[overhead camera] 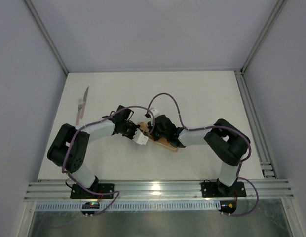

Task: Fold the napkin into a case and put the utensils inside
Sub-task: Grasp the top corner of the smaller rectangle folded napkin from the folded napkin.

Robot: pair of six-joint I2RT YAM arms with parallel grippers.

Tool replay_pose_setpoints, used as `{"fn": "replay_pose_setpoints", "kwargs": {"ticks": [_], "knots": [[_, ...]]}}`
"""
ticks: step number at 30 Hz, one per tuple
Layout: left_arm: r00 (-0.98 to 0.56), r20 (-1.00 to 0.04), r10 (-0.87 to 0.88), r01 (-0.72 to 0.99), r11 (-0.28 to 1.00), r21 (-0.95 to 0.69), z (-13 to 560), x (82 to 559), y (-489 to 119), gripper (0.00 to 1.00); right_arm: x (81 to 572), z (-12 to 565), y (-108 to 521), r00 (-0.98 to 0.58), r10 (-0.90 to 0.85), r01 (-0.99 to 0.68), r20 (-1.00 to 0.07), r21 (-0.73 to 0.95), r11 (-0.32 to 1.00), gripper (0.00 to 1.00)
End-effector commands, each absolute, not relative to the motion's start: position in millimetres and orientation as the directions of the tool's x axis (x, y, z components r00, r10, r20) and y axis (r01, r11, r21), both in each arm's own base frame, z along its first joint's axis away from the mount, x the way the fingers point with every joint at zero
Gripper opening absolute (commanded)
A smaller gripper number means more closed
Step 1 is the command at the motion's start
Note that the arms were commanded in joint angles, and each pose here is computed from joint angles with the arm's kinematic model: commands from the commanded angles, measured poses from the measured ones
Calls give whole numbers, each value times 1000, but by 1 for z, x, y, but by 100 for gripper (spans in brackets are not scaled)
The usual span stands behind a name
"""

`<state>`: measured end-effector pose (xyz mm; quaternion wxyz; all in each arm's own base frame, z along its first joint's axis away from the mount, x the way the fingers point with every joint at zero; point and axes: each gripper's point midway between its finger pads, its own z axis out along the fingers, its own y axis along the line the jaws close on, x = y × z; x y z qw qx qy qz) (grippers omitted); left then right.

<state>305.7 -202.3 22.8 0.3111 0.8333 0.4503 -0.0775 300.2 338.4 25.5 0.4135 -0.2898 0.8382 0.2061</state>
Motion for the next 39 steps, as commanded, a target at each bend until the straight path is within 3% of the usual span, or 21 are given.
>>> {"fn": "replay_pose_setpoints", "kwargs": {"ticks": [1, 9, 19, 22, 24, 33, 39], "knots": [[573, -447, 686, 808, -383, 448, 22, 300, -206, 0, 312, 16, 328, -537, -300, -582, -788, 89, 808, 3], [547, -472, 691, 821, -334, 462, 27, 304, -211, 0, 307, 23, 352, -544, -279, -619, -792, 154, 770, 3], [533, -499, 684, 832, -314, 458, 31, 306, -216, 1, 287, 31, 385, -621, -120, -622, -774, 395, 676, 3], [534, -492, 688, 835, -337, 436, 31, 299, -212, 22, 289, 21, 379, -646, -105, -587, -756, 404, 702, 3], [523, -497, 693, 845, -343, 410, 36, 292, -208, 29, 292, 17, 373, -663, -66, -558, -746, 433, 708, 3], [504, -567, 651, 863, -350, 364, 81, 290, -213, 32, 292, 7, 363, -668, -92, -552, -739, 409, 727, 3], [608, -465, 643, 791, -444, 421, 65, 307, -209, 35, 293, 9, 363, -667, -79, -548, -741, 416, 725, 3]]}}
